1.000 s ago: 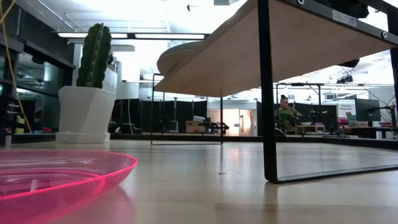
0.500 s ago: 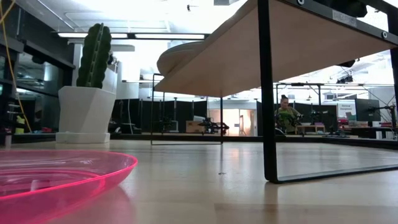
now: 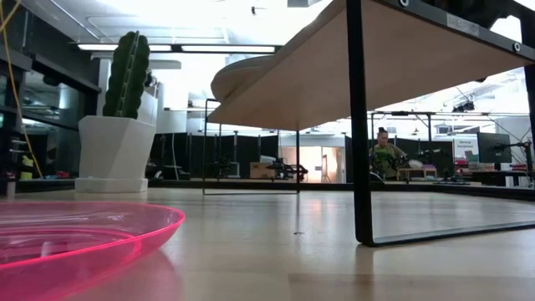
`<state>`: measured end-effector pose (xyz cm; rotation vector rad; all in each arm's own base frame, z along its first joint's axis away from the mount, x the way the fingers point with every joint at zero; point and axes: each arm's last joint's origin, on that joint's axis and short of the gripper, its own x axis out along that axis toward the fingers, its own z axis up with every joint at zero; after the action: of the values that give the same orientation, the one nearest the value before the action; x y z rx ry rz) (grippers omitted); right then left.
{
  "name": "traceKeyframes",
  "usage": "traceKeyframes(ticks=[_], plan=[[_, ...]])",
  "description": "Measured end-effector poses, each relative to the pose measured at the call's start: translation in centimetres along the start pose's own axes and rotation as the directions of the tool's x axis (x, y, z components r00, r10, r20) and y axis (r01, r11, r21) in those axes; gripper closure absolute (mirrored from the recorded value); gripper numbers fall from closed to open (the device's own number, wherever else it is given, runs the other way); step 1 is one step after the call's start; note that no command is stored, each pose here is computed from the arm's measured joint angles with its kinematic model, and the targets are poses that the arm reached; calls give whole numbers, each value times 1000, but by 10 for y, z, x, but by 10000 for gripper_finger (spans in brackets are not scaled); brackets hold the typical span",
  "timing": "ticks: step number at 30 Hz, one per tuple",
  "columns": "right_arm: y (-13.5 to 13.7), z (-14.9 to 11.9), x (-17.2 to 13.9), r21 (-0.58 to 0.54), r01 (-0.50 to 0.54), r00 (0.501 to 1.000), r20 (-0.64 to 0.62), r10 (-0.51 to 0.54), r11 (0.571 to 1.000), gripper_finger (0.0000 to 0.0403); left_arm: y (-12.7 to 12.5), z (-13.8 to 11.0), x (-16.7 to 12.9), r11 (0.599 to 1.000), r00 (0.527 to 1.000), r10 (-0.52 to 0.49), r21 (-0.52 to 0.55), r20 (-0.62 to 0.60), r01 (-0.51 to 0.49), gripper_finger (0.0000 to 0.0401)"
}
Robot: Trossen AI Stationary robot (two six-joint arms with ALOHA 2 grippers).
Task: Place and stack plates onto a shelf
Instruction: Stack the left pink transparent plate on top of the pink plate on the shelf
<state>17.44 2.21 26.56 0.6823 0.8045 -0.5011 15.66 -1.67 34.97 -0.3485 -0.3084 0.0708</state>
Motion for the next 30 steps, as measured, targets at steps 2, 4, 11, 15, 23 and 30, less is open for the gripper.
traceKeyframes(ticks=[2, 4, 11, 15, 23, 30], plan=[[-8, 0, -15, -15, -15, 999, 42, 15, 1000, 403, 1, -2, -2, 1000, 999, 12, -7, -34, -12, 401], [-15, 0, -31, -31, -60, 994, 92, 63, 998, 403, 3, -7, -4, 999, 996, 28, -40, -90, -32, 401], [-29, 2, -64, 10, -190, 950, 255, 182, 982, 403, 3, -39, -5, 984, 920, -11, -167, -393, -59, 399], [-32, 3, -67, 21, -182, 940, 297, 167, 983, 403, -2, -66, -2, 970, 798, -115, -239, -591, -38, 374], [-26, 4, -59, 67, -167, 951, 275, 143, 984, 403, -17, -133, -19, 971, 268, -238, -225, -934, 77, 290], [-16, 7, -45, 57, -142, 963, 238, 125, 988, 403, -28, -176, -44, 924, -81, -68, -94, -994, 370, 248]])
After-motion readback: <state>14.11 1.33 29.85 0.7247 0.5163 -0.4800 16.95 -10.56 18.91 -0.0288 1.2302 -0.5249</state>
